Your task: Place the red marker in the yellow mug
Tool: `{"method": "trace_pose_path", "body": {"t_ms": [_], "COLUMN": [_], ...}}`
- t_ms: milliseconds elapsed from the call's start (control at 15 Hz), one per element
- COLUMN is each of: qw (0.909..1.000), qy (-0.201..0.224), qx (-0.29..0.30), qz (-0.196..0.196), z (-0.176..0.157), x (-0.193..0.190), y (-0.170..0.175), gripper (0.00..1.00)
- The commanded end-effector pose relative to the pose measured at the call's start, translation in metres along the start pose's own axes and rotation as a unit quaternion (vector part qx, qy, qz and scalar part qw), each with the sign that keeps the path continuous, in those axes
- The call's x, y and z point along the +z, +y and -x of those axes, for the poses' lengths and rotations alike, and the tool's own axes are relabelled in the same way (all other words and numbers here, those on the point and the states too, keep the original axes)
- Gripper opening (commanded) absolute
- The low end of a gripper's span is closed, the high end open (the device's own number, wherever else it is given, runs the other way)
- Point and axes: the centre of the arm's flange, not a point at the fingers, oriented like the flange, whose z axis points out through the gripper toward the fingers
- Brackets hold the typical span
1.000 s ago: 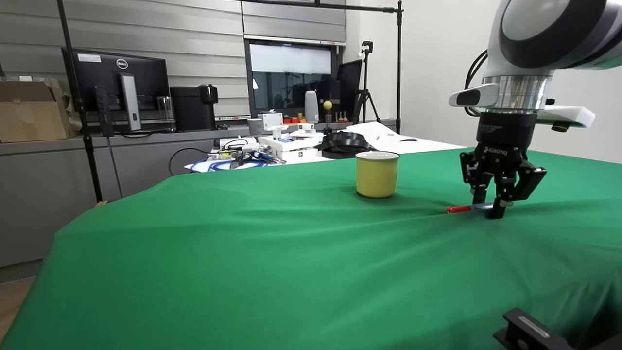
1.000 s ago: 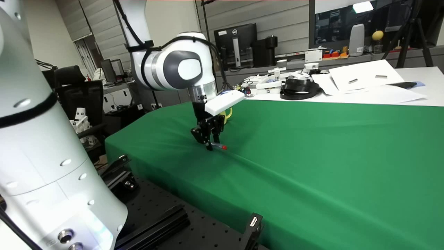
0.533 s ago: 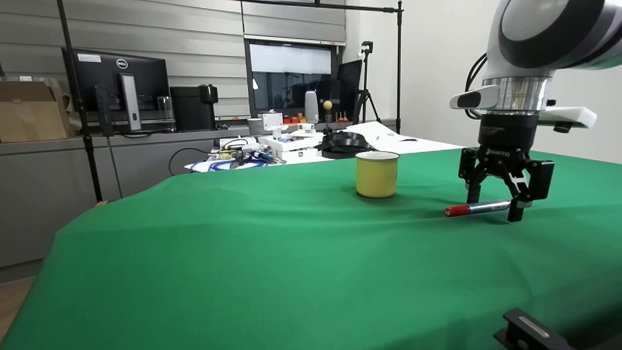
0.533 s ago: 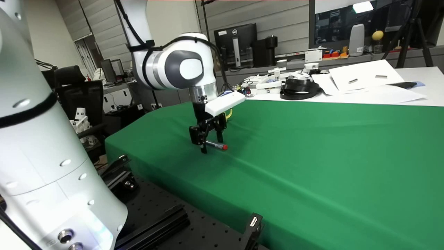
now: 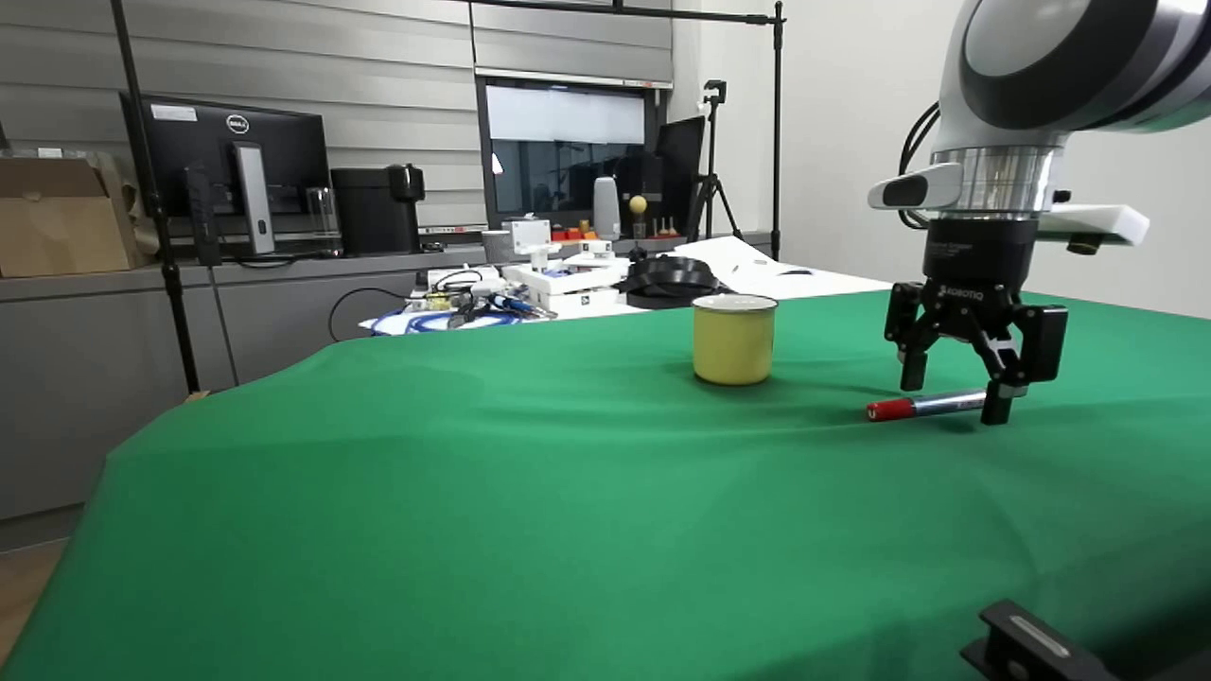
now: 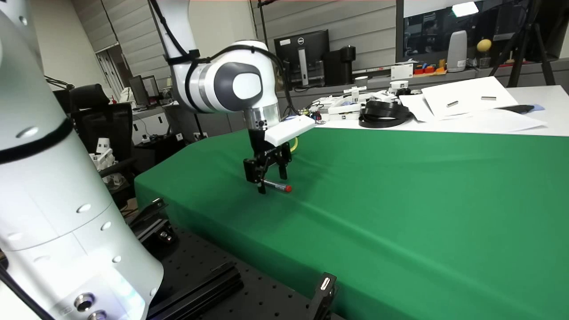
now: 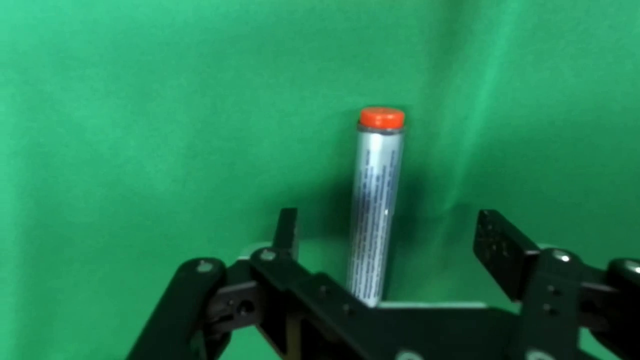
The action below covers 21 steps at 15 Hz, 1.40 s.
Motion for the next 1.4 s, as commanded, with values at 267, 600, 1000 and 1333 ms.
{"method": "trace_pose_path", "body": {"t_ms": [267, 600, 1000, 1333], "qw": [1.0, 1.0, 0.9999, 0.9996], "qy": [-0.001, -0.001, 0.0, -0.007], "qx": [0.005, 0.006, 0.017, 0.027], "qz": [0.001, 0.004, -0.001, 0.0], "z": [0.001, 0.0, -0.004, -0.006], "x": [-0.005, -0.01, -0.031, -0.065], "y": [0.004, 0.006, 0.016, 0.029], "gripper": [0.31, 0.01, 0.05, 0.05]}}
